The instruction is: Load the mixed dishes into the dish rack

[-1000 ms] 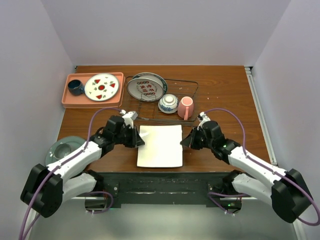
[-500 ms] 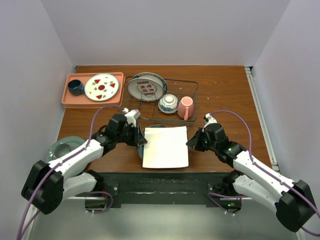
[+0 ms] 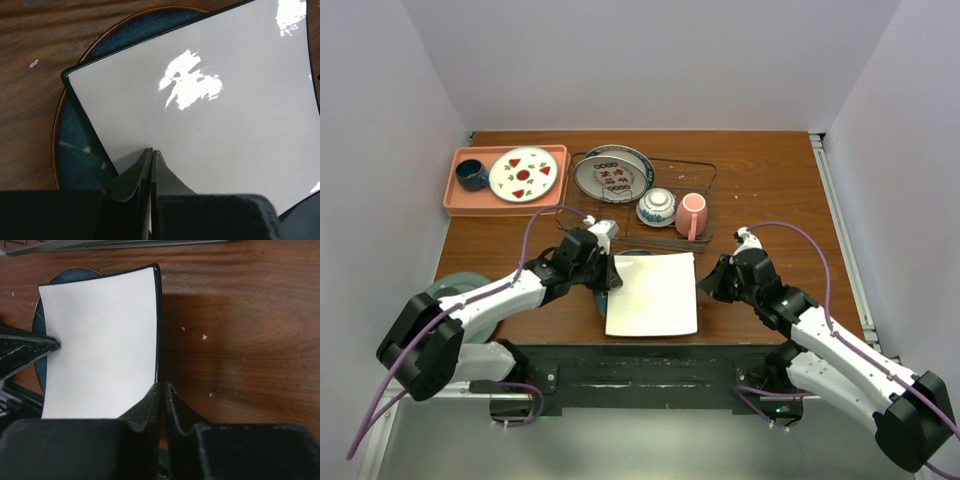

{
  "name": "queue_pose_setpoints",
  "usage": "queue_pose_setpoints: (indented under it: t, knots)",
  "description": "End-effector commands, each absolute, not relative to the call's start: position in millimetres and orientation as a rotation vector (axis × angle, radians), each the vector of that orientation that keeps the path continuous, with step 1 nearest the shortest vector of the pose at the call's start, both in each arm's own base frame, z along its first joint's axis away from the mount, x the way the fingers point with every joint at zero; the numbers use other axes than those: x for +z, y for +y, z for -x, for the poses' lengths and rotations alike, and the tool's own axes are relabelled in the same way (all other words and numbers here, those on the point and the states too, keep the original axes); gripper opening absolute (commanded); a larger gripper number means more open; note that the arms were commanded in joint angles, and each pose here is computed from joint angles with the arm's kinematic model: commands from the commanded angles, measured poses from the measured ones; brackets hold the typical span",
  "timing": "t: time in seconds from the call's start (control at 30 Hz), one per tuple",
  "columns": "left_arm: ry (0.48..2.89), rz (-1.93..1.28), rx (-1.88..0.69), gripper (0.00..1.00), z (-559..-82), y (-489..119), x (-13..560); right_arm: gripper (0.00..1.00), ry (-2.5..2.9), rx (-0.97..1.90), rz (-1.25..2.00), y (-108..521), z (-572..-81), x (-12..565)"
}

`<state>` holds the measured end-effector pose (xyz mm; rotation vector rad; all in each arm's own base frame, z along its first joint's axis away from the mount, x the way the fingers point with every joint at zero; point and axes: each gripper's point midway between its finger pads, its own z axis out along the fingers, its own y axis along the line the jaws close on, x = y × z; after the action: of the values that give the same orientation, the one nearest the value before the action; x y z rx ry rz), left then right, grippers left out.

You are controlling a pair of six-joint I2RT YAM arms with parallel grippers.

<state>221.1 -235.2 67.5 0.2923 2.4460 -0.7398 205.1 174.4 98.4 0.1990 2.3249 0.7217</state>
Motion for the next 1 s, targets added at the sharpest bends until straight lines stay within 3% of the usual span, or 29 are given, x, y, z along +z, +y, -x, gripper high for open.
queue_pose_setpoints:
  t: [0.0, 0.07, 0.1, 0.17, 0.23, 0.43, 0.63, 0.97]
  knots:
    - [2.518, -0.285, -0.652, 0.02, -218.7, -228.0, 45.2, 0.33, 2.282, 0.737, -0.196, 178.5, -213.3, 111.8]
    - [2.528, -0.292, -0.66, 0.0, -216.6, -229.3, 42.1, 0.43, 2.286, 0.743, -0.193, 180.0, -213.5, 109.5]
    - [2.531, -0.292, -0.663, 0.0, -216.0, -229.6, 40.2, 0.56, 2.287, 0.775, -0.176, 184.8, -212.0, 110.5]
    - [2.532, -0.292, -0.668, 0.0, -215.7, -230.1, 39.5, 0.64, 2.295, 0.805, -0.164, 189.2, -209.8, 108.5]
    - [2.537, -0.291, -0.671, 0.0, -214.2, -230.3, 37.4, 0.69, 2.288, 0.835, -0.16, 193.1, -209.4, 107.2]
    - [2.543, -0.311, -0.708, 0.0, -210.5, -234.9, 35.0, 0.71, 2.288, 0.98, -0.146, 210.3, -201.6, 92.8]
    - [2.541, -0.319, -0.731, 0.0, -209.6, -238.9, 34.9, 0.63, 2.296, 1.064, -0.146, 219.5, -195.8, 81.5]
    - [2.531, -0.332, -0.794, 0.0, -206.5, -247.0, 35.1, 0.27, 2.33, 1.058, -0.183, 212.8, -185.3, 75.4]
